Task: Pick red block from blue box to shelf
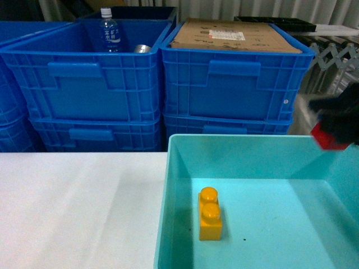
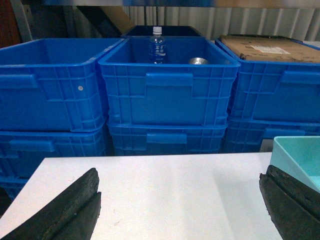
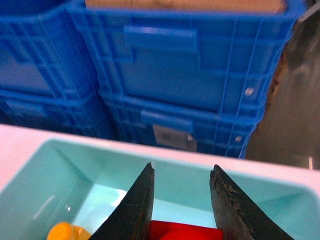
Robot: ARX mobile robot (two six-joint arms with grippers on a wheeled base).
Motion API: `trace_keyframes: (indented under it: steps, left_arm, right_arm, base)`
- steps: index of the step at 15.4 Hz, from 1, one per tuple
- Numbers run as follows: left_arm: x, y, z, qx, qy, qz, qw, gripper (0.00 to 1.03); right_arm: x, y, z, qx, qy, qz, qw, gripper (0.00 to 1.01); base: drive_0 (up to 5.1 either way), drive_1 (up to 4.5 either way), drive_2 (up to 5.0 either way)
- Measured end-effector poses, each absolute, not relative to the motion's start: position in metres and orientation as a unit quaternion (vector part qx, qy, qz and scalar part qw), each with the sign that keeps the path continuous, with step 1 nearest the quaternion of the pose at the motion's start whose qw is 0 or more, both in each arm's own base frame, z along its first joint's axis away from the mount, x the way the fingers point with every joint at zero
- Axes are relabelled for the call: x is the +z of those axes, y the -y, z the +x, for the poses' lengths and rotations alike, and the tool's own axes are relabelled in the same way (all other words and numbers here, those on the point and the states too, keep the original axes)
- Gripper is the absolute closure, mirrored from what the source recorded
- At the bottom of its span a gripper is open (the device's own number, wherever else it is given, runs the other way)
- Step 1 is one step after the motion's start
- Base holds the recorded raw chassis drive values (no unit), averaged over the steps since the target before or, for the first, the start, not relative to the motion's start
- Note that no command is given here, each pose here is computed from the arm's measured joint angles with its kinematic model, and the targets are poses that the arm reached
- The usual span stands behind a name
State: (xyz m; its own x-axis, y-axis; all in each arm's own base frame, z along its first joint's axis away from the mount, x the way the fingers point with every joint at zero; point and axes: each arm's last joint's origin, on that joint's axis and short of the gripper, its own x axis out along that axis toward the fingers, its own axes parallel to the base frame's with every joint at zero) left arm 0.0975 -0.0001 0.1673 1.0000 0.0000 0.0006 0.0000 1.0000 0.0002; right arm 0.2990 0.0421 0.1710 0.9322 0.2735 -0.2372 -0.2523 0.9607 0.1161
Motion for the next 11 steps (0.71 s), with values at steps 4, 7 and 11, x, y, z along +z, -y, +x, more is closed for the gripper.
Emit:
trace_keyframes:
  steps: [4,7,11]
  left_arm:
    - [0.167,0.000,0.097,0.000,0.000,0.000,1.000,0.05]
    - [0.167,0.000,0.097,0.000,0.000,0.000,1.000,0.05]
    - [0.167,0.000,0.097,0.000,0.000,0.000,1.000,0.05]
  right_arm:
    - [0.254,0.013,0.258,0.022,0.074,0.013,0.997,0.73]
    - [0.255,0.006,0.209,-0.002,0.106,-0.006,0.994,0.73]
    - [0.225,-0.007,0.152,-0.007,0.066,0.012,0.998,0.73]
  base:
    - [0.0,0.00,0.0]
    - [0.0,0.00,0.0]
    - [0.0,0.00,0.0]
